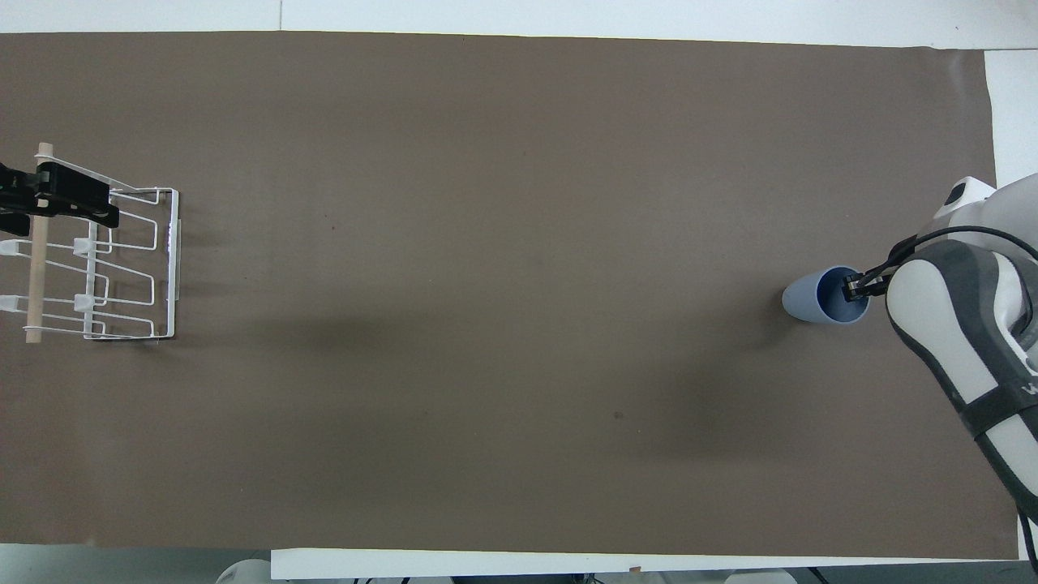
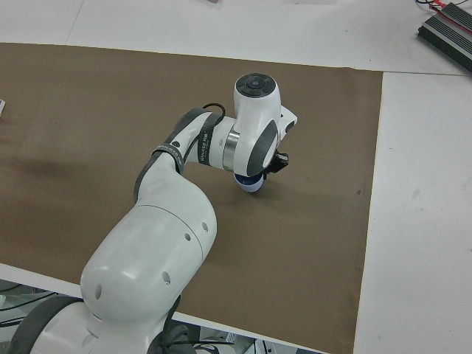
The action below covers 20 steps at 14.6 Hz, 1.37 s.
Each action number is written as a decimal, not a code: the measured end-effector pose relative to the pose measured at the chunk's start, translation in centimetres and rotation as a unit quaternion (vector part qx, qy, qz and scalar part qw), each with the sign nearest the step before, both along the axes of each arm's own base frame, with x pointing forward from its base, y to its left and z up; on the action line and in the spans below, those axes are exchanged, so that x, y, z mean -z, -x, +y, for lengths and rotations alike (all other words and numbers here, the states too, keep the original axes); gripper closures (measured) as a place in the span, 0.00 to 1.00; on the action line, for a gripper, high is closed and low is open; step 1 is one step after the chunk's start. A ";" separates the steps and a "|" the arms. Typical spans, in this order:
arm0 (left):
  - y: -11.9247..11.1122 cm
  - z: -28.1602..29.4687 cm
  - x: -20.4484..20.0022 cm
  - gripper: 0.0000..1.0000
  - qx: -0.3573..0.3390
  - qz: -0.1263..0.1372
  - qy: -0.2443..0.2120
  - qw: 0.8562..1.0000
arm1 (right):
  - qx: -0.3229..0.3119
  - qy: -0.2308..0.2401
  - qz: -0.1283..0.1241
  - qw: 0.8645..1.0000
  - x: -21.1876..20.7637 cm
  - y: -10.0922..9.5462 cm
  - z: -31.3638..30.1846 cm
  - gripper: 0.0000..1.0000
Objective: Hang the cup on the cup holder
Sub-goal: 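Lift the cup with the right gripper while the left gripper reaches forward, then grasp the cup with the left gripper from the right gripper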
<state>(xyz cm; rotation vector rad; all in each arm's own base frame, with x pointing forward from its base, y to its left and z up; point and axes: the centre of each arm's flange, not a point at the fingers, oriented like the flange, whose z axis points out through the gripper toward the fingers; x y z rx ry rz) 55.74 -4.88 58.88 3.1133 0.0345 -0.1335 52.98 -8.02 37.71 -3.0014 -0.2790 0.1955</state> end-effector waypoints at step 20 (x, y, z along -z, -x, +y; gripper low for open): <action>4.6 -18.4 -0.9 0.00 -0.628 0.107 0.078 0.767 | 0.271 -0.565 0.117 0.770 -7.5 2.4 35.3 0.95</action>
